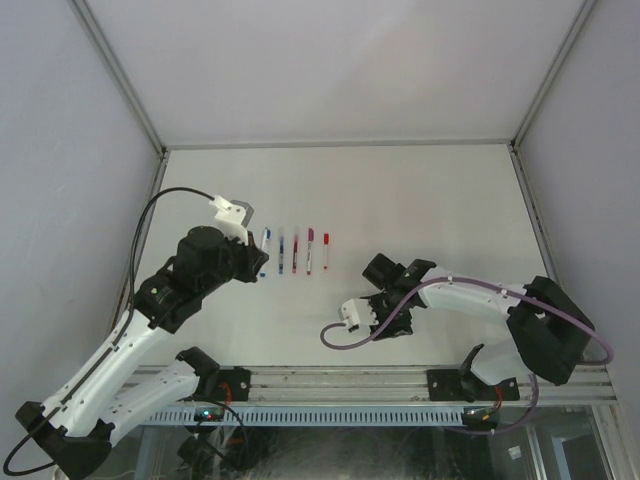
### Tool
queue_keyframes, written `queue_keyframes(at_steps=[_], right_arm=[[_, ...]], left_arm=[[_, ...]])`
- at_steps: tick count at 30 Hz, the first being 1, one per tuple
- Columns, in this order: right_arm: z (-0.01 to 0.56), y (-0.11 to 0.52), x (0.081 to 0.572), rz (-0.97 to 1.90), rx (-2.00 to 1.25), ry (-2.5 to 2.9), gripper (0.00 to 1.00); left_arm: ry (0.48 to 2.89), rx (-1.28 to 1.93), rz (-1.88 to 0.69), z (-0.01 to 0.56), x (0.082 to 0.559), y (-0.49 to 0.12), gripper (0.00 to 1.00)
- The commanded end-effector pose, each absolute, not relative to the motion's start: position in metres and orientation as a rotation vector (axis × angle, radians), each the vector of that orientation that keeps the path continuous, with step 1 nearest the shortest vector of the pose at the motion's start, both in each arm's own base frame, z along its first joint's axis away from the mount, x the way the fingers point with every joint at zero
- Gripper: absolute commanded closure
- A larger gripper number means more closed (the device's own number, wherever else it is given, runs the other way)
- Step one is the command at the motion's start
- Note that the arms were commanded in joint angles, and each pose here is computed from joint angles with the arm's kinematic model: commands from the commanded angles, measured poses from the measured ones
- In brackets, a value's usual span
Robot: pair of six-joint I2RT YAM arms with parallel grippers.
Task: Insert the pens into the pen caps
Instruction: Insert the pen cap onto the pen.
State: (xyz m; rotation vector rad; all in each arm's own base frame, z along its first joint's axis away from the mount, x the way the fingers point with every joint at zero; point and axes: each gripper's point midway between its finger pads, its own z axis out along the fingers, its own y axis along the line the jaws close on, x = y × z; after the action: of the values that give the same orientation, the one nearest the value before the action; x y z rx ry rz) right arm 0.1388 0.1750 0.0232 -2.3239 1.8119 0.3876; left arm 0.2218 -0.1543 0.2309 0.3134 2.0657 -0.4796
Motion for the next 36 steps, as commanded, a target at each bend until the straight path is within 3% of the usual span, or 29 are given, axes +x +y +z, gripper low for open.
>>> queue_keyframes(at_steps=[1, 24, 36], right_arm=[[0.029, 0.189, 0.153, 0.387, -2.310, 1.740, 0.44], [0.012, 0.175, 0.152, 0.355, -2.317, 1.888, 0.67], [0.019, 0.182, 0.153, 0.382, -2.275, 1.901, 1.00]], left_arm=[[2.010, 0.323, -0.497, 0.247, 0.225, -0.156, 1.00], [2.010, 0.333, -0.525, 0.247, 0.225, -0.159, 1.00], [2.008, 0.320, -0.524, 0.248, 0.225, -0.156, 1.00]])
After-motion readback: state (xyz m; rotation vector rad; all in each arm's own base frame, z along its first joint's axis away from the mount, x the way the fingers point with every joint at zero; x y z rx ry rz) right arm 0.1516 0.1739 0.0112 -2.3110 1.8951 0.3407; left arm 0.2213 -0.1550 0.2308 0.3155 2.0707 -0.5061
